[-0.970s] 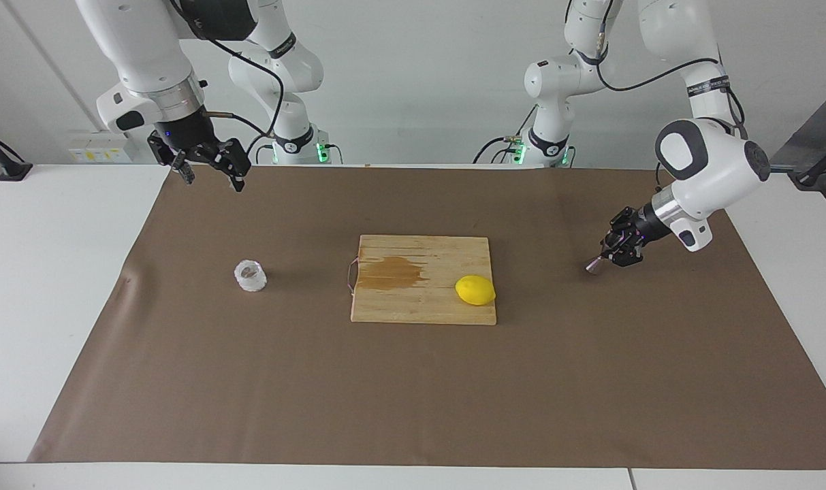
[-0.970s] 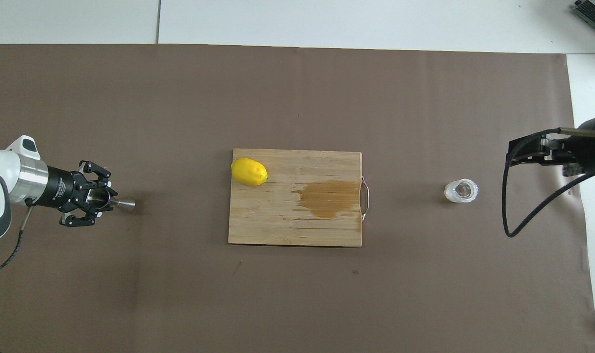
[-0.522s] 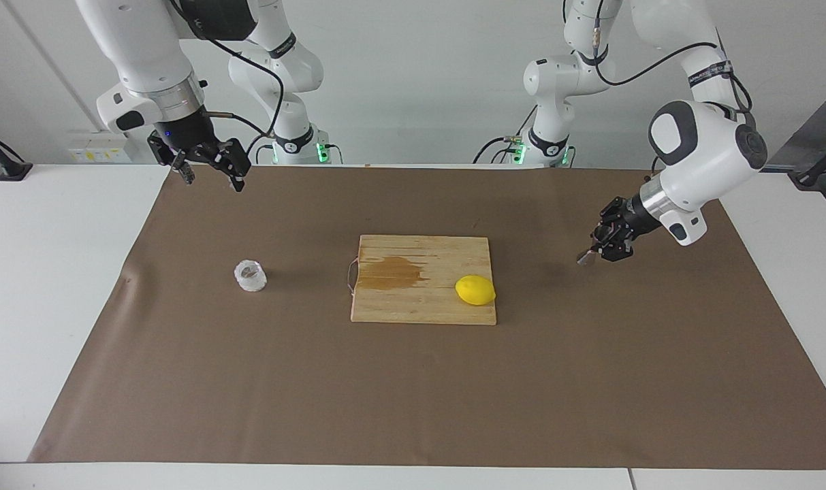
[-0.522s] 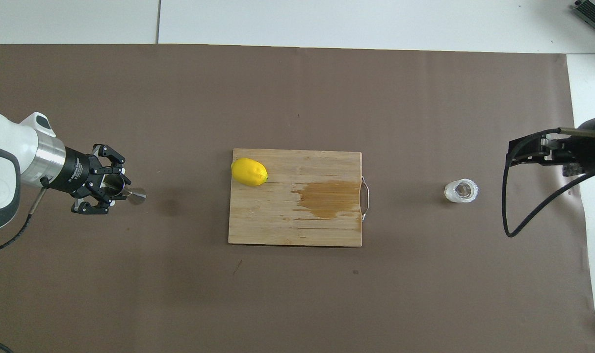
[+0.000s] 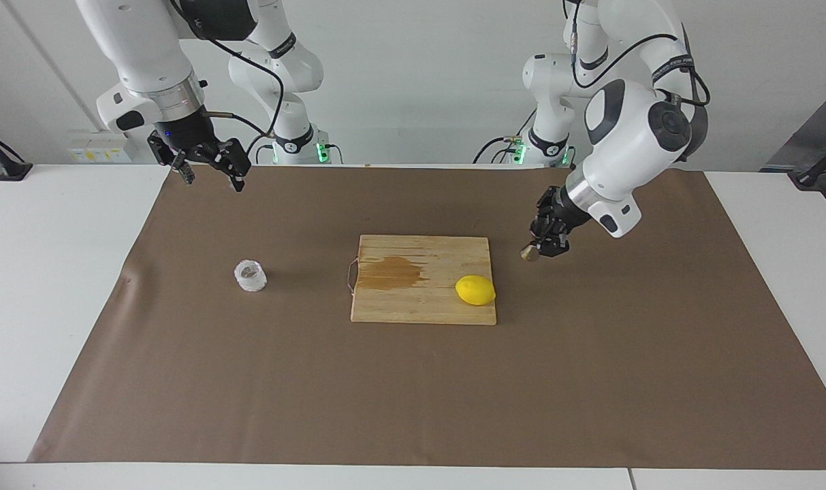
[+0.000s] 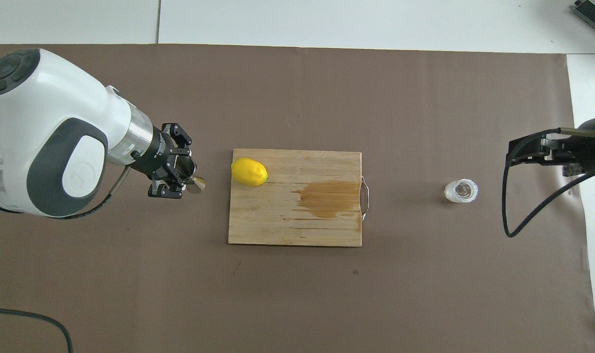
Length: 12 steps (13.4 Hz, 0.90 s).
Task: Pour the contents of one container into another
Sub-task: 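Lift the metal cup with the left gripper over the wooden board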
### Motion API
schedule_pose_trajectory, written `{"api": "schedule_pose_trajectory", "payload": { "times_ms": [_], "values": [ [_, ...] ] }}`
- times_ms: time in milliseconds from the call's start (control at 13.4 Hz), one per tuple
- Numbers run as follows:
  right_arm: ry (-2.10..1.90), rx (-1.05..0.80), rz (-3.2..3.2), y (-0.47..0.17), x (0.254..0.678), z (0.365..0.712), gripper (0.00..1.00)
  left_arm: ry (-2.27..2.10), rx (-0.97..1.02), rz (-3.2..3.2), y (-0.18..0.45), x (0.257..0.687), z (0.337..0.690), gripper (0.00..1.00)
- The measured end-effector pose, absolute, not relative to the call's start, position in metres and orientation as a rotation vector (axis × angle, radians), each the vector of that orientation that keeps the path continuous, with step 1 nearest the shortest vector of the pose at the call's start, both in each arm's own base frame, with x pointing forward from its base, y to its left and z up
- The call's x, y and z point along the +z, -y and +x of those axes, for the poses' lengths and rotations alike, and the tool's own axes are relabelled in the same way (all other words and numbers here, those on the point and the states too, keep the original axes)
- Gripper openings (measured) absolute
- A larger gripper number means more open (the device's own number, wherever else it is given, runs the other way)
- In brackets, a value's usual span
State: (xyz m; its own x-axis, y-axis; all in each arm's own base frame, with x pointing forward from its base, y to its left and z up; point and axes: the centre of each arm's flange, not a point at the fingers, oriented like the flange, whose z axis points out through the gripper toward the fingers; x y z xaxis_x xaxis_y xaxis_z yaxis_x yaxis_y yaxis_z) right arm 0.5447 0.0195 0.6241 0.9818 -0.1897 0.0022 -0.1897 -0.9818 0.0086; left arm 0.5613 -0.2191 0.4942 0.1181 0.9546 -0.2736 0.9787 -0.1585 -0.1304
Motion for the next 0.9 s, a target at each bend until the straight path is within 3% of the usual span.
{"api": "schedule_pose_trajectory", "payload": {
  "times_ms": [448,895],
  "values": [
    [0.298,0.002,3.119,-0.019,0.624,0.545,1.0,-2.048,-0.482,2.236,0.347,0.495,0.54,0.36],
    [0.298,0.001,3.118,-0.02,0.624,0.545,1.0,-2.055,-0.493,2.156,0.432,0.456,0.523,0.36]
  ]
}}
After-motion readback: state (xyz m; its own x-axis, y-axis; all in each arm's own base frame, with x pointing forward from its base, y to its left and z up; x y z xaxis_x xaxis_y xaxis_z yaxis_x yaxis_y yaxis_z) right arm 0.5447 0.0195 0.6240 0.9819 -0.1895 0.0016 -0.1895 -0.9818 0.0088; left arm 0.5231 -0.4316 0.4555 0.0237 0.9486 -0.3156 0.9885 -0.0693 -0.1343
